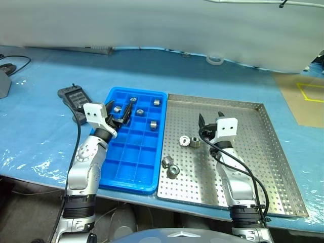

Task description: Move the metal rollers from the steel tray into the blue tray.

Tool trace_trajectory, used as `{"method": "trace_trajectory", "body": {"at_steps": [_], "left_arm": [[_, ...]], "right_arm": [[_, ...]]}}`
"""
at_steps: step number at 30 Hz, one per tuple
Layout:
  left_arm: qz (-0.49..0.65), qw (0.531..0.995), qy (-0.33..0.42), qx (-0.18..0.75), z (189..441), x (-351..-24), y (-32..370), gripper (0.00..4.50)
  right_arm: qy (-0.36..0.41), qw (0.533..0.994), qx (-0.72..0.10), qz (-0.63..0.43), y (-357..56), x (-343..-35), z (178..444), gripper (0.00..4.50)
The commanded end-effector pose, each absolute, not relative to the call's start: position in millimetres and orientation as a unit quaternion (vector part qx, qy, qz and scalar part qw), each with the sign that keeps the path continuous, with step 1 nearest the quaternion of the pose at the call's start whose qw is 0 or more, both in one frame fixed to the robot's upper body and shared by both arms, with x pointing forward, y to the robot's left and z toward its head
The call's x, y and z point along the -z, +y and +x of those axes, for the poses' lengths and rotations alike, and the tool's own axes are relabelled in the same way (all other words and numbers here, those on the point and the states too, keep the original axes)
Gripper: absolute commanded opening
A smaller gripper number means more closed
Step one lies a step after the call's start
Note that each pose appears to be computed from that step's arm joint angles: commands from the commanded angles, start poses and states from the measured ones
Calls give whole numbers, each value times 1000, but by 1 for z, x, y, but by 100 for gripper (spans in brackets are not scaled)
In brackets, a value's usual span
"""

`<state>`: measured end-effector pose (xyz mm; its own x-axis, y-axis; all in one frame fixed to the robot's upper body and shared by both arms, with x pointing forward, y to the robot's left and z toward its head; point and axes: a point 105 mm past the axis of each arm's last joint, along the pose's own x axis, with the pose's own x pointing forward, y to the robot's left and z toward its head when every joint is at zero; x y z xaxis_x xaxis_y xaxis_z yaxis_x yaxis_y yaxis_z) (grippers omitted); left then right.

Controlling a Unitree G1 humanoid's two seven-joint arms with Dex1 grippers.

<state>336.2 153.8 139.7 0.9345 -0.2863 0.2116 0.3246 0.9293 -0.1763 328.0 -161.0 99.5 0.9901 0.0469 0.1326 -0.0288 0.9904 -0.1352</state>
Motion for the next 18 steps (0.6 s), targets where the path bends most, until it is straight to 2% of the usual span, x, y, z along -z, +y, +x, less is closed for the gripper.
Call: {"method": "trace_trajectory", "body": {"at_steps": [1, 18], "left_arm": [[-101, 975, -114, 165, 335, -152, 151, 408], [-101, 975, -113, 165, 336, -150, 153, 408]], "right_arm": [[-94, 993, -18, -70, -160, -114, 328, 356], [-97, 993, -22, -70, -158, -117, 331, 356]]}}
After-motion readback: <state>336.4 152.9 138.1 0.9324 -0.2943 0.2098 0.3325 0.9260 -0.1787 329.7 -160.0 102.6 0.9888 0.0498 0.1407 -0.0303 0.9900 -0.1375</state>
